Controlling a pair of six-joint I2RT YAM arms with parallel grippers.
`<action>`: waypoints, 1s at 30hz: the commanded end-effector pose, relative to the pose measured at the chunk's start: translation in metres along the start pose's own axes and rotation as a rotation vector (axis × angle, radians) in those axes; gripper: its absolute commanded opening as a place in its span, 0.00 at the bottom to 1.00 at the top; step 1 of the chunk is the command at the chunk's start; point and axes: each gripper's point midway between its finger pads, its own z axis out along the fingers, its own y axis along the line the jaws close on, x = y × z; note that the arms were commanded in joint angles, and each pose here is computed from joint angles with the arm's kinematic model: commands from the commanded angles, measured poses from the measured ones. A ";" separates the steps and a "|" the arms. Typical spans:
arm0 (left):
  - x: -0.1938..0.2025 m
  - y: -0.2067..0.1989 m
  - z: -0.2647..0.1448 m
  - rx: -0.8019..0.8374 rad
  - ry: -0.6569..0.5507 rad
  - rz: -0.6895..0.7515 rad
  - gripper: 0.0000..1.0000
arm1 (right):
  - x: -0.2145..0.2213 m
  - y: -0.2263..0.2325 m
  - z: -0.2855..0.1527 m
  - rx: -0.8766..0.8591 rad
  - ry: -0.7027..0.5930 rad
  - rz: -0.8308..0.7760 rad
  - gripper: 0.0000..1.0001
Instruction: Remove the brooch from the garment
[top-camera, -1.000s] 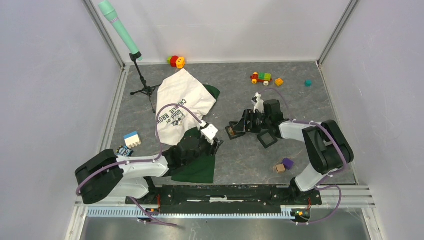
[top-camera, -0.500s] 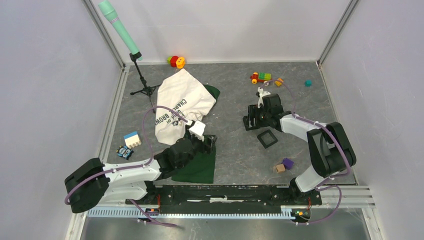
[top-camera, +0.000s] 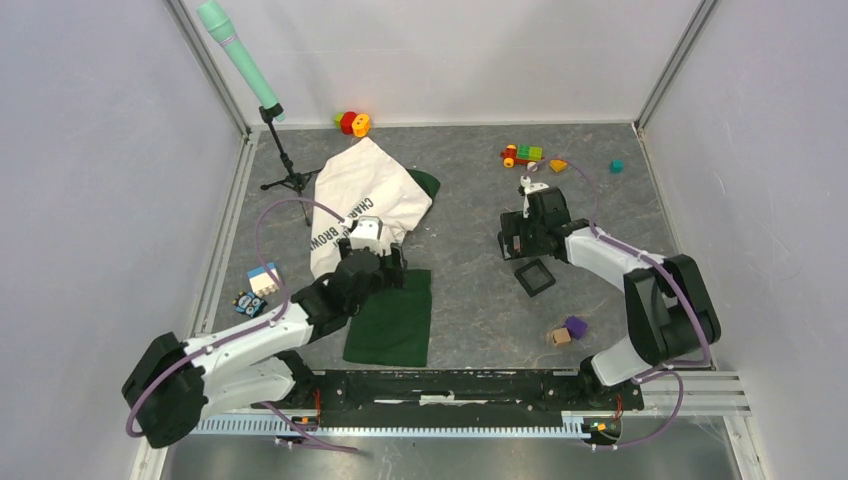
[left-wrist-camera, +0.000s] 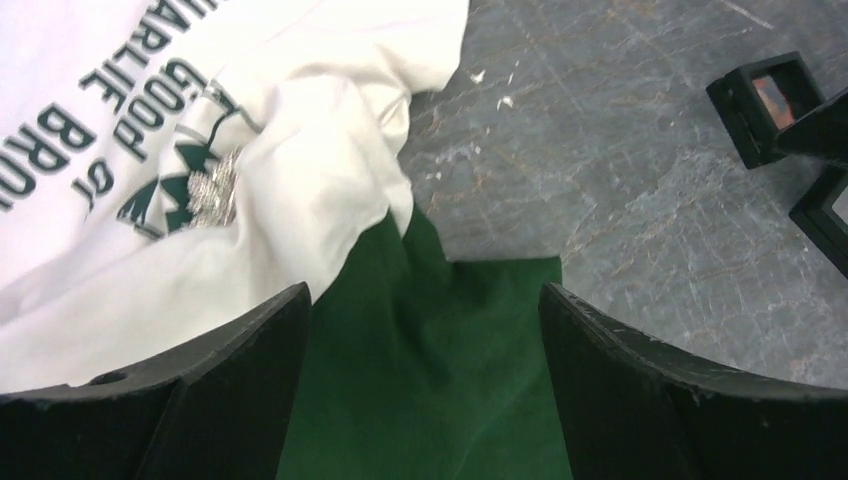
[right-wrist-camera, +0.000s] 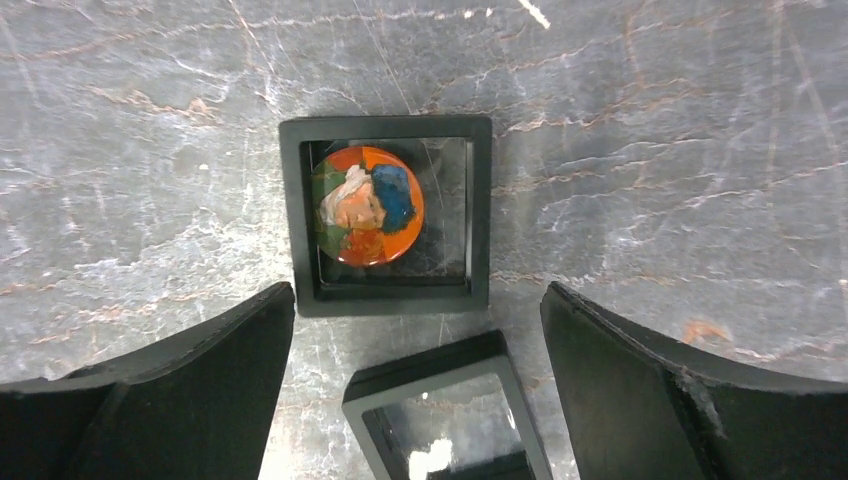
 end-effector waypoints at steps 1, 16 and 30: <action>0.003 0.015 -0.019 -0.056 0.065 -0.100 0.88 | -0.037 -0.002 -0.030 0.006 -0.126 -0.008 0.97; 0.057 -0.018 -0.004 0.072 0.379 -0.119 0.02 | -0.038 0.050 -0.082 -0.279 -0.308 -0.052 0.89; 0.050 -0.162 -0.057 0.485 0.436 -0.086 0.64 | -0.027 0.080 -0.094 -0.477 -0.339 -0.063 0.89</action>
